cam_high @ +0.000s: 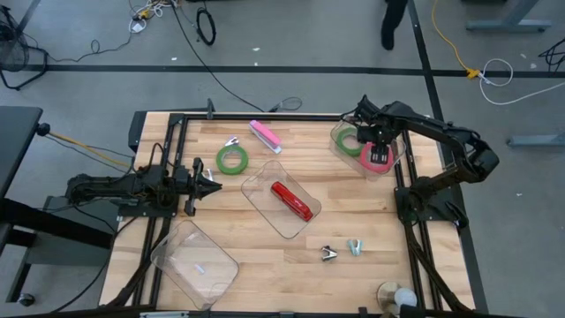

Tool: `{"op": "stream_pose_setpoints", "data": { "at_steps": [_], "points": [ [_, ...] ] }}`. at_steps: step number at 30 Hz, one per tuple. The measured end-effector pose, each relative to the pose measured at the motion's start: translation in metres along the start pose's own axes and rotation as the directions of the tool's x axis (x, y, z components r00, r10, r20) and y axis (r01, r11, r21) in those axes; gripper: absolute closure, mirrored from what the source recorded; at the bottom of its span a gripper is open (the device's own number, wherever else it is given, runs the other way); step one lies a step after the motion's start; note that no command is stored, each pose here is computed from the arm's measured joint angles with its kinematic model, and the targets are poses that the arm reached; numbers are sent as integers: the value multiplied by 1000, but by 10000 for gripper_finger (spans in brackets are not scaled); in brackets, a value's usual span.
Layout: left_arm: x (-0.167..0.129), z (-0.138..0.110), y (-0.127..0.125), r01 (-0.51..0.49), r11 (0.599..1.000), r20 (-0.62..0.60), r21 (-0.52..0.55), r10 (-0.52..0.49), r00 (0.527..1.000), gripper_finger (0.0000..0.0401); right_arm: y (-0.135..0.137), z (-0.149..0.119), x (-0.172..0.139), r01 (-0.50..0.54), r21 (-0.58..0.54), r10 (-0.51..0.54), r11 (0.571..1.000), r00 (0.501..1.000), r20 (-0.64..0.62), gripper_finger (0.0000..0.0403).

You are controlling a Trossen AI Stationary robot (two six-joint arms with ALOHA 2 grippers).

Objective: Pick and place Stapler, Stapler remover, tape
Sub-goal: Put the black staple remover into the bottom transparent bin

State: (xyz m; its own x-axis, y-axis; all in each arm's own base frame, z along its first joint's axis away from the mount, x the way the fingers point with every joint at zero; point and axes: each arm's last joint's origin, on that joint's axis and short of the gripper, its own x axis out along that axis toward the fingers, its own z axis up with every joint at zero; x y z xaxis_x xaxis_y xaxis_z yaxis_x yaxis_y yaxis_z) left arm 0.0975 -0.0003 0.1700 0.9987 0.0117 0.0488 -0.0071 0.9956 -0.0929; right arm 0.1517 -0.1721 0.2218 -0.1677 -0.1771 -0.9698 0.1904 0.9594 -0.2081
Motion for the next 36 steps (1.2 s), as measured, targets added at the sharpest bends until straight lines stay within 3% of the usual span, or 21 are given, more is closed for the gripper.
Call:
{"op": "stream_pose_setpoints", "data": {
  "at_steps": [13, 24, 29, 36],
  "points": [
    [0, 0, 0, 0, 1000, 0, 0, 0, 1000, 371, -2, 3, -2, 16, 88, -19, 996, 999, 29, 165],
    [0, 0, 0, 0, 1000, 0, 0, 0, 1000, 371, -13, 10, -40, 91, 123, -111, 988, 979, 169, 162],
    [0, 0, 0, 0, 1000, 0, 0, 0, 1000, 371, -13, 22, -62, 68, 124, -104, 990, 944, 312, 162],
    [0, 0, 0, 0, 1000, 0, 0, 0, 1000, 371, -1, 44, -87, 4, 90, -51, 996, 848, 528, 162]
  ]
}}
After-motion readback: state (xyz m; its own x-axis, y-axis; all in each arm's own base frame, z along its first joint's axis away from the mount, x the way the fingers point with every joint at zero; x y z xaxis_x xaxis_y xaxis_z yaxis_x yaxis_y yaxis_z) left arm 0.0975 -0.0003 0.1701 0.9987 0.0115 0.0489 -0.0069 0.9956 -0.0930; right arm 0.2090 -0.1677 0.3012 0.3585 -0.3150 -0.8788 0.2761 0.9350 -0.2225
